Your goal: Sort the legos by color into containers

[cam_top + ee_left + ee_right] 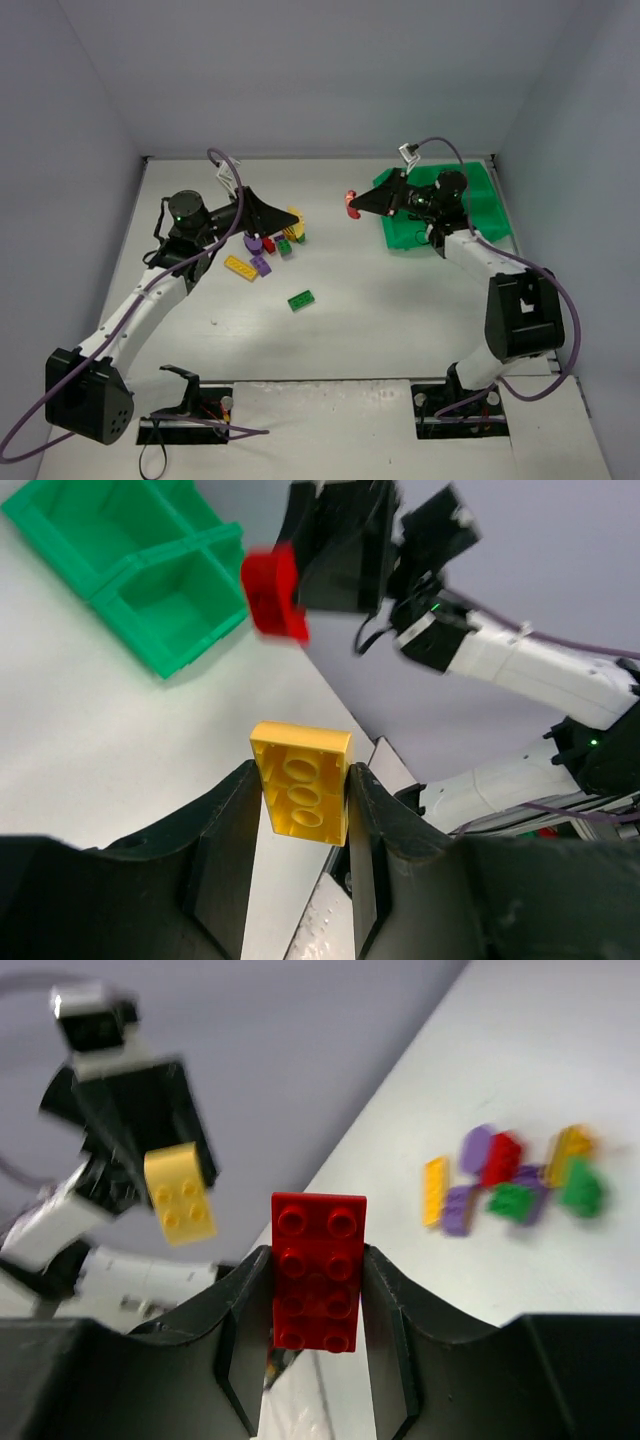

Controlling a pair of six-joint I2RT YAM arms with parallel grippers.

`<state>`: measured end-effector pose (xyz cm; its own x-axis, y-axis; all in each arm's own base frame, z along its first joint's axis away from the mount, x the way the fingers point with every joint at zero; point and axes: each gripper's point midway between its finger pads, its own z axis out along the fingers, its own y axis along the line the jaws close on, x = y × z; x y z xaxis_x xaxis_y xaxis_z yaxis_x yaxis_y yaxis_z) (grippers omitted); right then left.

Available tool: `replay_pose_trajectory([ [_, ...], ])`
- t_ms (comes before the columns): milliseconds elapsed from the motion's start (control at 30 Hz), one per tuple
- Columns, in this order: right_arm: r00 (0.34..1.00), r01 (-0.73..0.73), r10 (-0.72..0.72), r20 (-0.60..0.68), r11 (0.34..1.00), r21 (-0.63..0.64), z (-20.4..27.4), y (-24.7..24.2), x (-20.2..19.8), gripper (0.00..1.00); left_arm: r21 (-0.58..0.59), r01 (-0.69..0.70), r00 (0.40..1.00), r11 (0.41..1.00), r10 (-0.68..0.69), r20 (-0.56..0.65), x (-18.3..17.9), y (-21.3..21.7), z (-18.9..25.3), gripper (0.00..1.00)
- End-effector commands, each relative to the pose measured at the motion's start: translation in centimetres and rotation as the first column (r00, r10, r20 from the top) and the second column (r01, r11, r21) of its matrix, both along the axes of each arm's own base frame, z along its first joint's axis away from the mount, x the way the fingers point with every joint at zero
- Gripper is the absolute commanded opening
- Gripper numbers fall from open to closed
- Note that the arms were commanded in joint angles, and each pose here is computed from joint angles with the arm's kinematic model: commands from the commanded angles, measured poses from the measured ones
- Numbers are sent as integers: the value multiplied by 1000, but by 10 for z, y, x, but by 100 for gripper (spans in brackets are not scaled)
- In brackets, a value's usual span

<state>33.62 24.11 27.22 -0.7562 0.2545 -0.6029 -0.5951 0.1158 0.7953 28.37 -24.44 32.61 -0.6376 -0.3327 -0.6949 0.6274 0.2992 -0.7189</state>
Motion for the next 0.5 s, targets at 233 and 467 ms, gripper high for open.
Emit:
replay_pose_trajectory([
  [233,649,743,-656,385,435,-510,9,-200,156,0,279,-176,983,944,182,6,1,35,-24,0],
  [467,401,792,-755,519,1,-611,-21,-303,202,0,337,-230,970,913,243,3,-12,51,-32,0],
])
